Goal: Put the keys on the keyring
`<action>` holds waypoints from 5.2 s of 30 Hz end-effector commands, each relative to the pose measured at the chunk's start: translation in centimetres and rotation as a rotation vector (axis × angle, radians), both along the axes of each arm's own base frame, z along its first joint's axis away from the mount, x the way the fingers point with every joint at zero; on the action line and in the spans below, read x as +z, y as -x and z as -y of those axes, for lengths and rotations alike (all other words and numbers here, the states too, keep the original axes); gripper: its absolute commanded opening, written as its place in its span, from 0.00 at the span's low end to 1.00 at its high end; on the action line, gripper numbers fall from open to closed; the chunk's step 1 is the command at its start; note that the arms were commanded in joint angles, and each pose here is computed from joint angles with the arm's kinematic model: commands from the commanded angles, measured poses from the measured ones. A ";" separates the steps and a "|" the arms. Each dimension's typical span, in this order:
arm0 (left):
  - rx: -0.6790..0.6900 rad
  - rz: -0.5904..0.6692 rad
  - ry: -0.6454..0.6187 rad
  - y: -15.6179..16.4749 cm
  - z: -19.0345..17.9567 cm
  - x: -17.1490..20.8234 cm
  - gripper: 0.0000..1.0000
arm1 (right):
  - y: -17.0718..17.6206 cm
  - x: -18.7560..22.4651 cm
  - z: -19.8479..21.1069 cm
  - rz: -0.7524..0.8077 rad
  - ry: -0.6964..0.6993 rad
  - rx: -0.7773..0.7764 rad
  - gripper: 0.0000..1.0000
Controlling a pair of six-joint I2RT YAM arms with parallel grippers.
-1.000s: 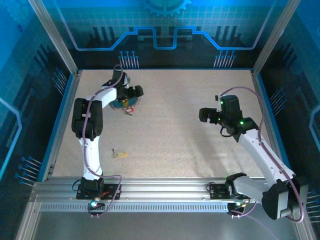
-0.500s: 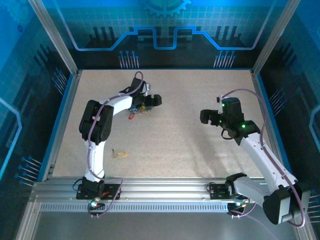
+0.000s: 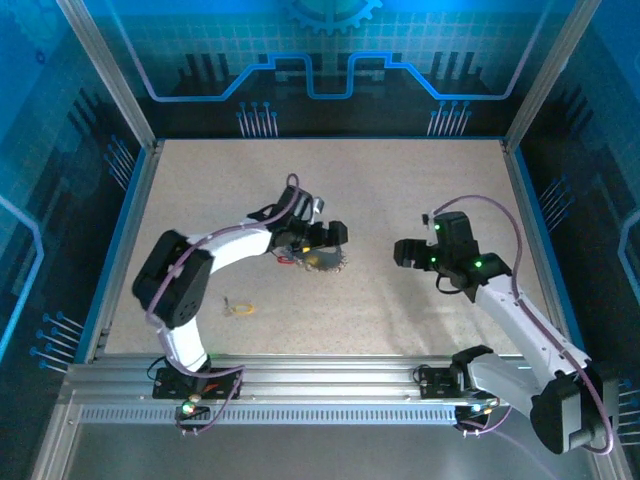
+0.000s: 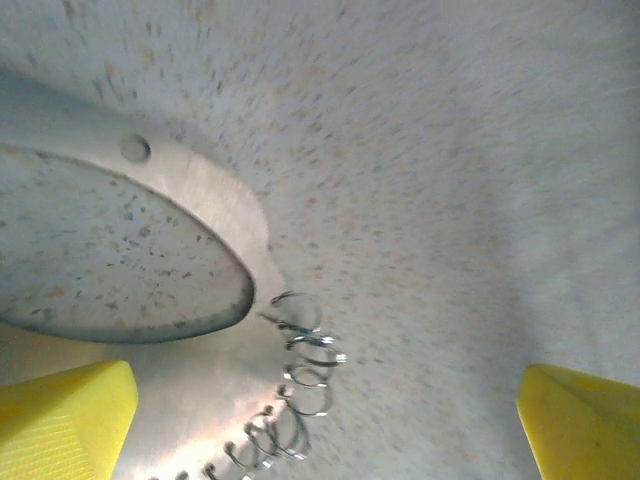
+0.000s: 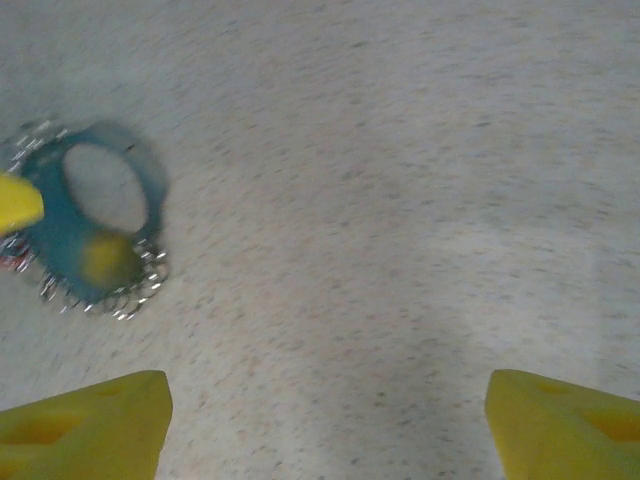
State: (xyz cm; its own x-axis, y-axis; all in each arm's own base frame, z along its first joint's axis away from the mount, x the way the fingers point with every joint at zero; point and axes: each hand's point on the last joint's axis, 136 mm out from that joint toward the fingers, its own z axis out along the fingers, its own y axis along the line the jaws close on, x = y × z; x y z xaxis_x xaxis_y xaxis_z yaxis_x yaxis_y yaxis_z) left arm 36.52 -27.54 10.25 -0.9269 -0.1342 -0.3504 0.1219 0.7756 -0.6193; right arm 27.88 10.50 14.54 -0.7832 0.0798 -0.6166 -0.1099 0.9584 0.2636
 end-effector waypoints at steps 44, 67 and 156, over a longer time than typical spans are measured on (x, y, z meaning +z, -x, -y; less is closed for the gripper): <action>0.974 -0.243 0.081 10.4 -32.2 -0.9 0.99 | 8.0 -13.2 -44.3 0.302 -0.048 1.687 0.59; 0.959 -0.250 0.098 10.8 -31.6 -1.3 0.99 | 10.1 -12.6 -43.0 0.345 -0.053 1.764 0.20; 0.944 -0.280 0.160 10.8 -30.5 -2.1 0.99 | 9.7 -11.3 -43.2 0.557 0.223 1.359 0.27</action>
